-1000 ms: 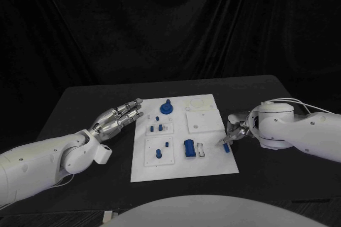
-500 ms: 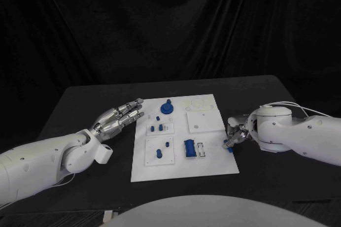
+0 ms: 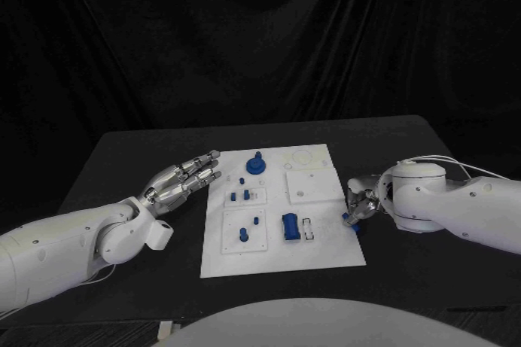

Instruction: Assemble the parts on the task board

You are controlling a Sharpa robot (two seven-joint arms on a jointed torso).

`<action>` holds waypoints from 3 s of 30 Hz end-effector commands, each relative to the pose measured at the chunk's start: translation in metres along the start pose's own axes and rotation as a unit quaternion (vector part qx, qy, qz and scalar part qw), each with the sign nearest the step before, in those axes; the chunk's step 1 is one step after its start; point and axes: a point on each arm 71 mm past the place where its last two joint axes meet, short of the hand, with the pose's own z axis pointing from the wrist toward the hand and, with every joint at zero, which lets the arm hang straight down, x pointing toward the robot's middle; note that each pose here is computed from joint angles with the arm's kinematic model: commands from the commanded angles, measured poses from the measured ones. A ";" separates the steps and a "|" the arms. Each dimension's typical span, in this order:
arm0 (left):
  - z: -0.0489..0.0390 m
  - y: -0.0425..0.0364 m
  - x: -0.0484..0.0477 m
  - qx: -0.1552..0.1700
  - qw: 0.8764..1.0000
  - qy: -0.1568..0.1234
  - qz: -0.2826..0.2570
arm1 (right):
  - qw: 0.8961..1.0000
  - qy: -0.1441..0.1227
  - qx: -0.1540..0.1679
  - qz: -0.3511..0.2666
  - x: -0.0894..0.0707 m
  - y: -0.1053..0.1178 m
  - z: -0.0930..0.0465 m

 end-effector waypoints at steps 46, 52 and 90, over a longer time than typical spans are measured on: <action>0.0012 0.0006 0.0026 -0.001 1.000 0.010 -0.011 | 0.964 0.078 -0.047 0.248 0.006 0.038 0.003; 0.0011 0.0007 0.0024 -0.002 1.000 0.011 -0.012 | 0.964 0.080 -0.045 0.251 0.010 0.040 0.007; 0.0020 0.0019 0.0037 -0.008 1.000 0.017 -0.017 | 0.964 0.097 -0.048 0.241 0.019 0.052 0.016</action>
